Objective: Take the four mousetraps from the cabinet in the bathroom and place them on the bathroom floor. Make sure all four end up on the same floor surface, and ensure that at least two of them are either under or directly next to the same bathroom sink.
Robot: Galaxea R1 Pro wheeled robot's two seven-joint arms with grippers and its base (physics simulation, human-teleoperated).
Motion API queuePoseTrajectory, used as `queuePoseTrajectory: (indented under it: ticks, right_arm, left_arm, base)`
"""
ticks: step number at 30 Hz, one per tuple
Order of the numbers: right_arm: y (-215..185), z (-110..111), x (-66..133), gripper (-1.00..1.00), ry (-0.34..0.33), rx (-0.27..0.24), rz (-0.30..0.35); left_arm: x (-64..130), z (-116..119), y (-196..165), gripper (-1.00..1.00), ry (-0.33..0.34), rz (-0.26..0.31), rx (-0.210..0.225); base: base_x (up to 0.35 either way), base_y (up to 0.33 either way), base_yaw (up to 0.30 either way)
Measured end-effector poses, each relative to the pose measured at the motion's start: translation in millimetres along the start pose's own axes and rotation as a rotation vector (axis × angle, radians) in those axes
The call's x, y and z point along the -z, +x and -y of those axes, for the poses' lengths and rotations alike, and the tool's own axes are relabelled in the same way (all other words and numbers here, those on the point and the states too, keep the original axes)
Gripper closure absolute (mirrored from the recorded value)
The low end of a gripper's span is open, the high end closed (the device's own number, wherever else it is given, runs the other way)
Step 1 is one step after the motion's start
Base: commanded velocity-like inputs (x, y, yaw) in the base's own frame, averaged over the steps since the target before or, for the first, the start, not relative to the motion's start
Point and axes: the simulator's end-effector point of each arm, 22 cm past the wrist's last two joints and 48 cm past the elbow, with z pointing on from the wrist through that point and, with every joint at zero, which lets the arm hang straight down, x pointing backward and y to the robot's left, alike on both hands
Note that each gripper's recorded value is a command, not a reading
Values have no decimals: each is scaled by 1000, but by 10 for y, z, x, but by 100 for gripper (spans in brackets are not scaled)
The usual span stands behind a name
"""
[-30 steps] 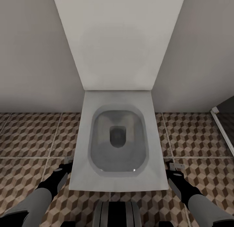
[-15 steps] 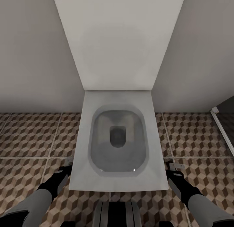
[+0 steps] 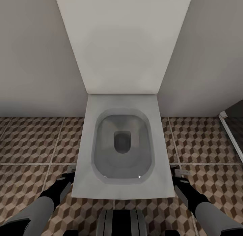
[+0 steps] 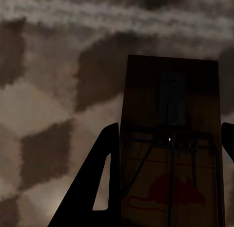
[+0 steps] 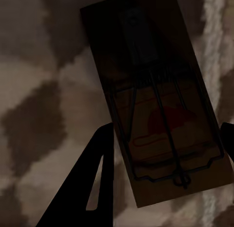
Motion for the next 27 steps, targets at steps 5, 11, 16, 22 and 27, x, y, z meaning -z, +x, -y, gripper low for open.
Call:
queuePoseTrajectory:
  ticks: [5,11,16,22,27]
  right_arm:
    - [0,-18,0,100,-9,-1,0]
    - [0,-29,1,100,-12,-2,0]
    - [1,-31,1,100,-12,0,0]
    - [6,-34,0,100,-13,1,-1]
    - [30,-34,-2,-100,-13,-9,-7]
  left_arm:
    - [0,2,1,100,0,0,0]
    - [0,1,1,100,1,0,1]
    - [0,1,1,100,1,-1,1]
    - [1,1,0,100,1,-1,1]
    - [0,3,1,100,0,-1,1]
  base:
    - [0,0,0]
    - [0,0,0]
    - [0,0,0]
    - [0,0,0]
    - [0,0,0]
